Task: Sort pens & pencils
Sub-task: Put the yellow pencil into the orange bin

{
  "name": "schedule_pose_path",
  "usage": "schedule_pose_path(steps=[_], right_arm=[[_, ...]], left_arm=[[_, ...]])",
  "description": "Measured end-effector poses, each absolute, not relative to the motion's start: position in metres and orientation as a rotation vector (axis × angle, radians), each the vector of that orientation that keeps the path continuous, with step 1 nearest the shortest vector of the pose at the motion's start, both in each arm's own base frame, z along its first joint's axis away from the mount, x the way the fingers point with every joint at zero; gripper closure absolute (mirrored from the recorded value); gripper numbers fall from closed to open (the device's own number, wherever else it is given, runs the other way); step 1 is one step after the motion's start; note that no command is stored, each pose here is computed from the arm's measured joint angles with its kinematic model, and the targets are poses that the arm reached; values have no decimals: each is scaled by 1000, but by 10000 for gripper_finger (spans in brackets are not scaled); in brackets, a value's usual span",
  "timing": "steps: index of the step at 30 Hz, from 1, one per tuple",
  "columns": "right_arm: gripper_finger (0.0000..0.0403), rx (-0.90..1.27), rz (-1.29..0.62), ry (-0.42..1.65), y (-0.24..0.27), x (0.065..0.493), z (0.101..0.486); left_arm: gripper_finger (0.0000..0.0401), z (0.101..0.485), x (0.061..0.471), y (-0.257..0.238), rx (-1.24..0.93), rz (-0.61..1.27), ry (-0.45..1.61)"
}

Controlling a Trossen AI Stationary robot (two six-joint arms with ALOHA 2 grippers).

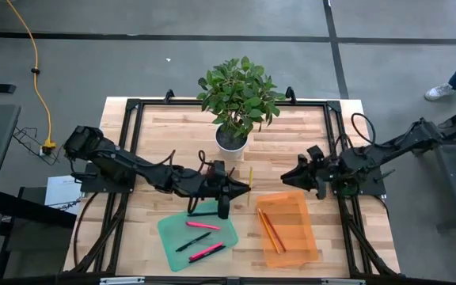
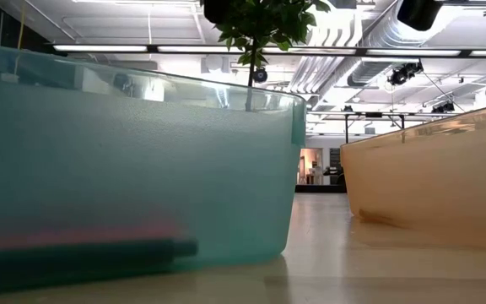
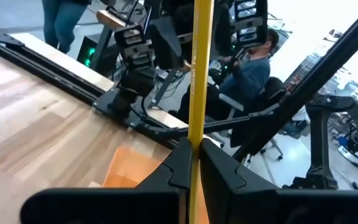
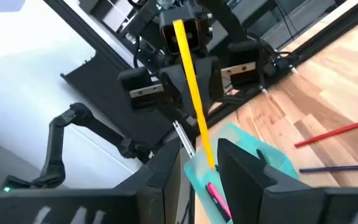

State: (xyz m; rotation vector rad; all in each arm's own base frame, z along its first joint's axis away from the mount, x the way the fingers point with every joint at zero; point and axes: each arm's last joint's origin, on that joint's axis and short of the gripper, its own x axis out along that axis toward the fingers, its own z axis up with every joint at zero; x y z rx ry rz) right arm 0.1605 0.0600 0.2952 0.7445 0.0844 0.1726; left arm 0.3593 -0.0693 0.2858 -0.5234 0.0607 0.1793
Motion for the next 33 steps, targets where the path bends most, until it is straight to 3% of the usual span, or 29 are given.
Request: schedule_pose_path(steps=[19,33], right_arm=[[309,677,174,179,79,178,298],[309,640,163,183,86,174,299]], left_arm=[[391,293,404,-82,-483,127,140],[391,296,407,-77,-483,138,149]])
